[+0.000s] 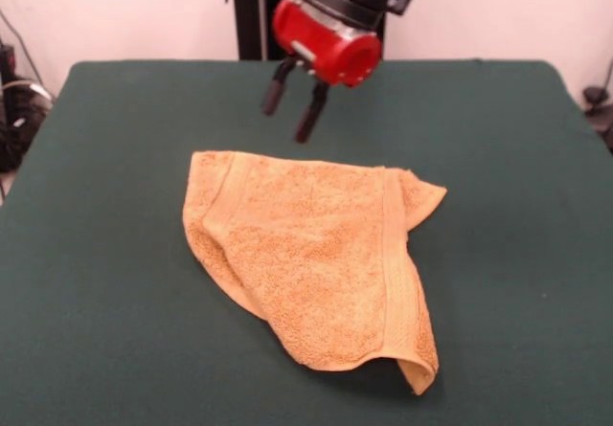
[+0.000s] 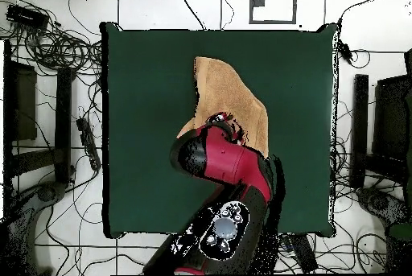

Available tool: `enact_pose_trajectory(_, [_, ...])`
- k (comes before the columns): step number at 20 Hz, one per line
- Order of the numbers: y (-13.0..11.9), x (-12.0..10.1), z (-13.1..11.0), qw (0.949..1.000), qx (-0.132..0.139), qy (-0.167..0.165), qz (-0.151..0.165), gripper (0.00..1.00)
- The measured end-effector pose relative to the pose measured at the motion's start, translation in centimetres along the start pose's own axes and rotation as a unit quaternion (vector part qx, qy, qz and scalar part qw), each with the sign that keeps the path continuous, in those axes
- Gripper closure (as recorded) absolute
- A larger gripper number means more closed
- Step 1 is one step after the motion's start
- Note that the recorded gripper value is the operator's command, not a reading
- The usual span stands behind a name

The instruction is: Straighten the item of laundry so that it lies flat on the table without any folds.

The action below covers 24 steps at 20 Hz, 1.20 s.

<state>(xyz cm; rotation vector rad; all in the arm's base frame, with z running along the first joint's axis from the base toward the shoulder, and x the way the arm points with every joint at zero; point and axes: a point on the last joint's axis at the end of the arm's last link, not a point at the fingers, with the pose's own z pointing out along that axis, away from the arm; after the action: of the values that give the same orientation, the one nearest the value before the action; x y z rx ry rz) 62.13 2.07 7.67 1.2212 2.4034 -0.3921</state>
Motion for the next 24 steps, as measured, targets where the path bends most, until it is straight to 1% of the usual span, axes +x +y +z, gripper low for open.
enact_pose_trajectory(4, [0.3,-1.5,1.2,0.9998,0.009,-0.017,0.009,0.00])
enact_pose_trajectory(9, [0.4,-0.7,2.7,0.9997,0.014,-0.016,0.009,0.00])
enact_pose_trajectory(18, [-0.5,2.6,6.0,0.9992,0.040,0.001,0.005,0.00])
enact_pose_trajectory(24, [-0.2,4.8,7.0,0.9988,0.048,0.008,0.007,0.00])
